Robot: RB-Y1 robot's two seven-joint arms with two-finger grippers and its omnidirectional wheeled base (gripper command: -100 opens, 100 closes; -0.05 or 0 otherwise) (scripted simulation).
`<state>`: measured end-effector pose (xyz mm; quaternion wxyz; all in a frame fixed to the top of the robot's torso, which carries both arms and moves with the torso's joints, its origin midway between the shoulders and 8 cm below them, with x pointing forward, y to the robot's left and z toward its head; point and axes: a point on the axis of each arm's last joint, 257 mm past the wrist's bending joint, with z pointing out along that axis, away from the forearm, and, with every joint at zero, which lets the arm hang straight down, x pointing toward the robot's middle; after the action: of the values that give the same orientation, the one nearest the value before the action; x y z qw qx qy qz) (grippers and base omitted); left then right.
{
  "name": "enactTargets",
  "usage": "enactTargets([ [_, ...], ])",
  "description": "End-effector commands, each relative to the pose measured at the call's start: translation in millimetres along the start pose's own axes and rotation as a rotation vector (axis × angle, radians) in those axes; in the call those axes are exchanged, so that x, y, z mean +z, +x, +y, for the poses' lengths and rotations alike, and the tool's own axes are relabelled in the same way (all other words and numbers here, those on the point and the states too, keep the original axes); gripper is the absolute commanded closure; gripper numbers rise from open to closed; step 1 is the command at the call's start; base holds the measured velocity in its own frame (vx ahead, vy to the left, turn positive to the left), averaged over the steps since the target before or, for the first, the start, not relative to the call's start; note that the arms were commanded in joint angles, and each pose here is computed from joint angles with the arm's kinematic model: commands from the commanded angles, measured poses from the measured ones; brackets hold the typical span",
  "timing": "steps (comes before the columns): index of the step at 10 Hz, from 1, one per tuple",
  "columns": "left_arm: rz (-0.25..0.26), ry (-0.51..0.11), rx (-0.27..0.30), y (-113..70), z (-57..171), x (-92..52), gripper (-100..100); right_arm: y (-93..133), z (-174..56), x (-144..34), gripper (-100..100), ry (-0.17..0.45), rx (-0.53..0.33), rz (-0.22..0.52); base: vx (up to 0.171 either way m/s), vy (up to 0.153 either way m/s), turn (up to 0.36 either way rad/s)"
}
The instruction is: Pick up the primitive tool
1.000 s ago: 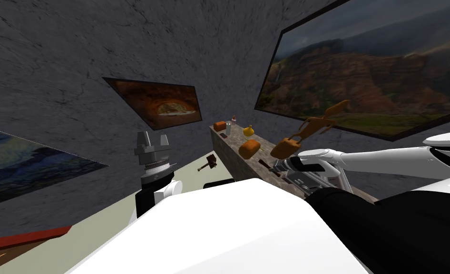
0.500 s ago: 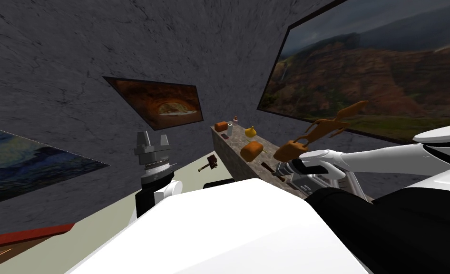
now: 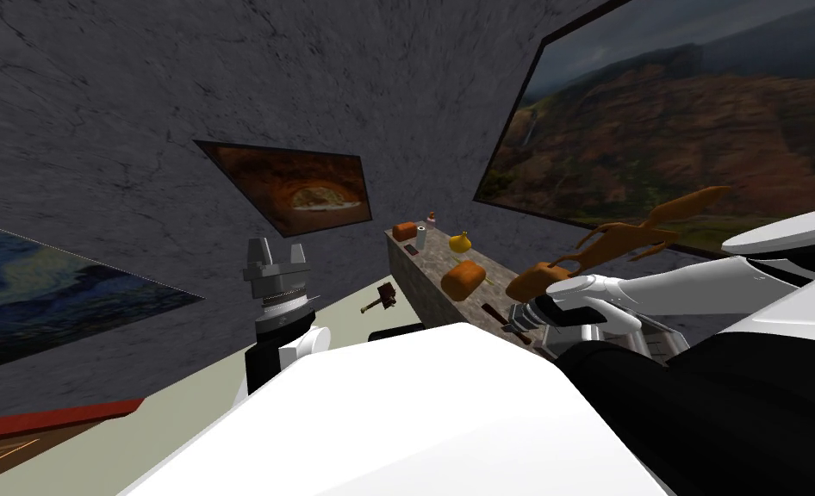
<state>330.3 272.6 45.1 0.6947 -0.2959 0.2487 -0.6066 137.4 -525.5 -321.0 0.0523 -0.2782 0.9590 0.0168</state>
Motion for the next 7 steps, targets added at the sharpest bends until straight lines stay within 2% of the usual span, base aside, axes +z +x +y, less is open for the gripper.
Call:
enactTargets([
  [1,0.000,0.000,0.000,0.0,0,0.0,0,0,0,0.0,-100,0.000,0.000,0.000,0.034,0.006,0.007],
  [2,0.000,0.000,0.000,0.0,0,0.0,0,1,0,0.2,0,-0.001,0.000,0.002,0.007,0.001,0.000],
  [3,0.000,0.000,0.000,0.0,0,0.0,0,10,3,4.3,-100,0.001,0.011,0.001,0.015,0.004,0.098],
  [7,0.000,0.000,0.000,0.0,0,0.0,0,38,14,16.7,-100,0.004,0.045,0.000,0.029,0.004,0.087],
])
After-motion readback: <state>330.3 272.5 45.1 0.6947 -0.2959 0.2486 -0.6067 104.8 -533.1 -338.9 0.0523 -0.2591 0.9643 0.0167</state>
